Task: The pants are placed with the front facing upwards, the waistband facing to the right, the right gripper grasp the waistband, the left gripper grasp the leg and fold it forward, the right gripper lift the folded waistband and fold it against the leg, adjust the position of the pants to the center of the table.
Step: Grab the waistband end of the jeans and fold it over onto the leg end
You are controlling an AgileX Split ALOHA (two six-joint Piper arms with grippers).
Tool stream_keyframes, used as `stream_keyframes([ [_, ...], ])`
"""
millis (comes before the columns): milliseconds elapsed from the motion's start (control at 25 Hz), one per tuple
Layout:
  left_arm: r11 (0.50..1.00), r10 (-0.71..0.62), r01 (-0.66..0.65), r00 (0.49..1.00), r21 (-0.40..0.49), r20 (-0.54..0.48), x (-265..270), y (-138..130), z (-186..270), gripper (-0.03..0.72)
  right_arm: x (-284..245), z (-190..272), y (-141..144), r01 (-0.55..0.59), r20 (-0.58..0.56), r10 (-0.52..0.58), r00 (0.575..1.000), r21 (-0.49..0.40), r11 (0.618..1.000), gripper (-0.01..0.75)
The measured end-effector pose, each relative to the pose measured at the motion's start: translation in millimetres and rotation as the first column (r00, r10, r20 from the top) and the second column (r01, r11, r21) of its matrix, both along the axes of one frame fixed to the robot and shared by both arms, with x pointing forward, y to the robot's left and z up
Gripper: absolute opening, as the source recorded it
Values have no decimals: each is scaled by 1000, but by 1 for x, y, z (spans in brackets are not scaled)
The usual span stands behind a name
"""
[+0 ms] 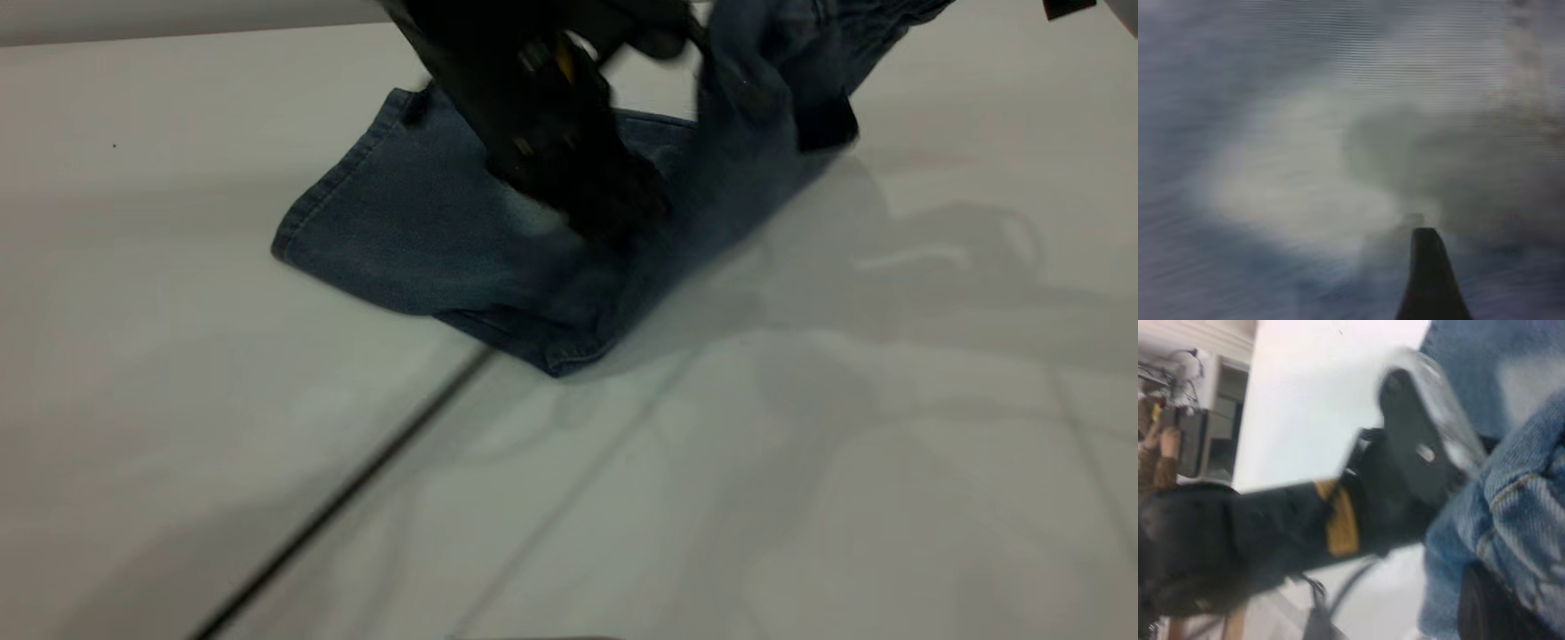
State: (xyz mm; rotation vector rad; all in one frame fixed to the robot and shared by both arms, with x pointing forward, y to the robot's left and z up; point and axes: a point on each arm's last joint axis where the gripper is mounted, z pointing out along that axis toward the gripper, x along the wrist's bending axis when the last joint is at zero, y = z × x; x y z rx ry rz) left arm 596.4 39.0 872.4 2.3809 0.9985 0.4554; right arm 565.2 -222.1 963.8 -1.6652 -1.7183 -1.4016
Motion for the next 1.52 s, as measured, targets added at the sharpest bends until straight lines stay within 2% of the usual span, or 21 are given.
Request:
stream_keyframes([
  [160, 995, 102, -102, 995, -4, 9, 24, 38, 13, 442, 2, 6, 2, -3, 50, 1, 999, 56, 998, 54],
  [280, 987, 157, -155, 987, 41, -44, 31, 59, -2, 442, 9, 16, 3, -4, 104, -3, 995, 74, 997, 54],
  [360, 984, 169, -163, 982, 71, -82, 31, 64, -18, 442, 13, 22, 3, -11, 133, 1, 991, 75, 997, 54],
  [520, 987, 144, -137, 985, 82, -99, 26, 55, -36, 441, 17, 29, 4, -24, 160, 9, 987, 88, 996, 54],
  [800, 998, 36, -33, 997, 47, -71, 4, 11, -38, 440, 17, 30, 4, -30, 170, 14, 985, 90, 995, 54],
  [960, 998, 49, -47, 997, 35, -53, 8, 16, -25, 440, 17, 28, 3, -30, 170, 20, 985, 57, 998, 59],
  [1120, 993, 116, -116, 993, -8, 11, 24, 41, 23, 440, 18, 23, 4, -17, 169, 18, 985, -9, 1000, 62],
  [1280, 983, 174, -164, 975, -78, 139, 33, 72, 94, 440, 17, 19, 19, -23, 176, 33, 984, -58, 998, 62],
  [1520, 963, 237, -166, 899, -214, 368, 10, 110, 212, 440, 15, 13, 58, 16, 228, 24, 973, -170, 985, 65],
])
